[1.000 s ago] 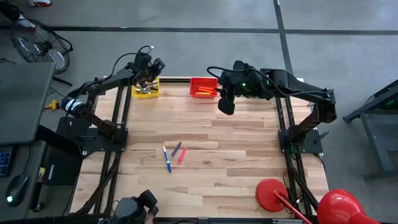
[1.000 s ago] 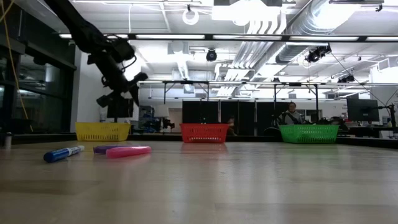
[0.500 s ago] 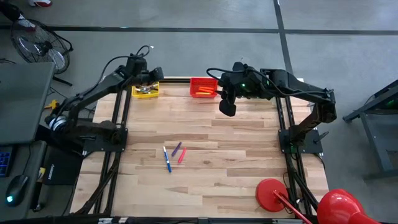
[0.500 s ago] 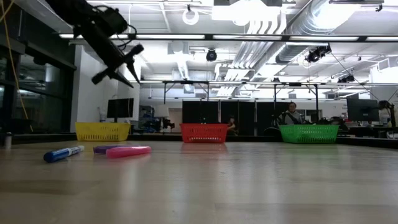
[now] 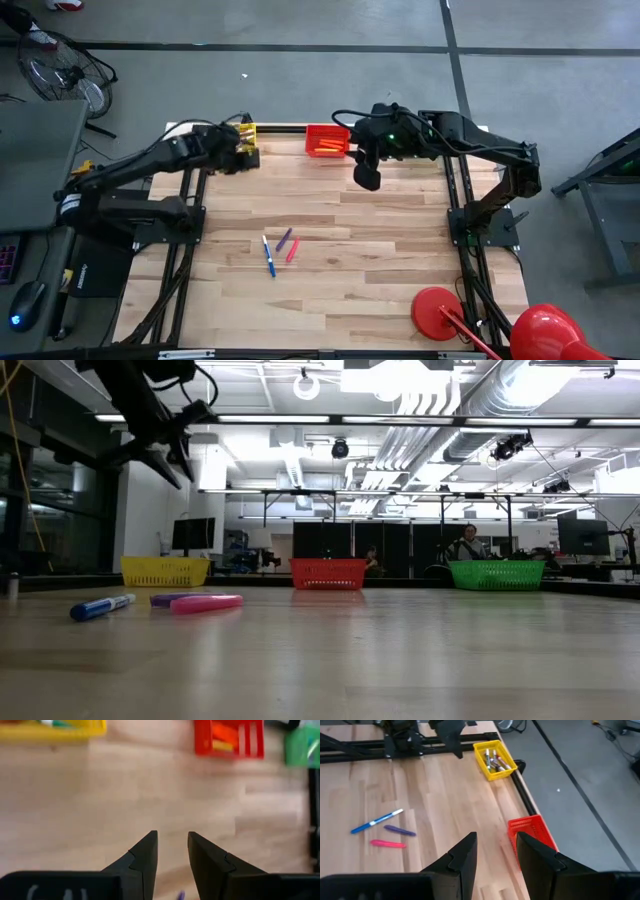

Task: Pick & Place Markers
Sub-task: Put the blue marker into the yellow bin

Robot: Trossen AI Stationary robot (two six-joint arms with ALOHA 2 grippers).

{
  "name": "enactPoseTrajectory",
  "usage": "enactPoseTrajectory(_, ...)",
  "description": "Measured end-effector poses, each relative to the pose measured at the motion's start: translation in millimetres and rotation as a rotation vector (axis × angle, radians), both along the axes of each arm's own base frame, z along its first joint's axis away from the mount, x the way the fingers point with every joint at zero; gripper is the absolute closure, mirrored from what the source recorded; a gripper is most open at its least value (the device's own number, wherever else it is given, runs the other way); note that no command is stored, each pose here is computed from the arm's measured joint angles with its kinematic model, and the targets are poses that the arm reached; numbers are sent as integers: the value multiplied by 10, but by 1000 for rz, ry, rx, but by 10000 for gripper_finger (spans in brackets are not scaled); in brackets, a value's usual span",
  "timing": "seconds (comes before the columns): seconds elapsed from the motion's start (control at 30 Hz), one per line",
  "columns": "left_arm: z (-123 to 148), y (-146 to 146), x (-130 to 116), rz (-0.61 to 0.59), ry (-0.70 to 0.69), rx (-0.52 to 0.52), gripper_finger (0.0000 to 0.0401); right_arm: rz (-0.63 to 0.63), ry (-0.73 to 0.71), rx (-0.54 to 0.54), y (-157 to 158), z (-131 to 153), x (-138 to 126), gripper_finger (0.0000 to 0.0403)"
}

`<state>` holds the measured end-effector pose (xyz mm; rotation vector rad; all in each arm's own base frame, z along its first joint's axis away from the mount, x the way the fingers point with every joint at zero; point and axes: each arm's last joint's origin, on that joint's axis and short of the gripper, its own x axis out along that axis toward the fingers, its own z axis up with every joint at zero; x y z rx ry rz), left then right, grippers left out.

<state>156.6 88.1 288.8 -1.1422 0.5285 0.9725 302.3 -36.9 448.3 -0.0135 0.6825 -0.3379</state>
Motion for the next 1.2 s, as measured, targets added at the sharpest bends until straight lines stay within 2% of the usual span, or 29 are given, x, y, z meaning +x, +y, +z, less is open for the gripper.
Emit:
enactPoseTrajectory(0.17, -20, -314, 100, -60, 21, -19, 296, 34, 0, 21, 11, -2, 3, 276)
enactPoseTrajectory(0.3, -50, -548, 151, -55, 39, -25, 296, 54, 11, 25, 16, -9, -1, 276)
enactPoseTrajectory(0.53, -185, -911, 244, -88, 115, -96, 296, 92, 28, 28, 26, -20, -8, 276)
enactPoseTrajectory(0.93, -615, -1264, 575, -130, 318, -222, 293, 112, 33, 15, 27, -19, -7, 276)
enactPoseTrajectory(1.07, -798, -1327, 697, -152, 393, -285, 270, 114, 33, 13, 27, -19, -7, 276)
enactPoseTrajectory(1.2, -962, -1360, 796, -125, 443, -350, 221, 119, 33, 16, 29, -19, -6, 276)
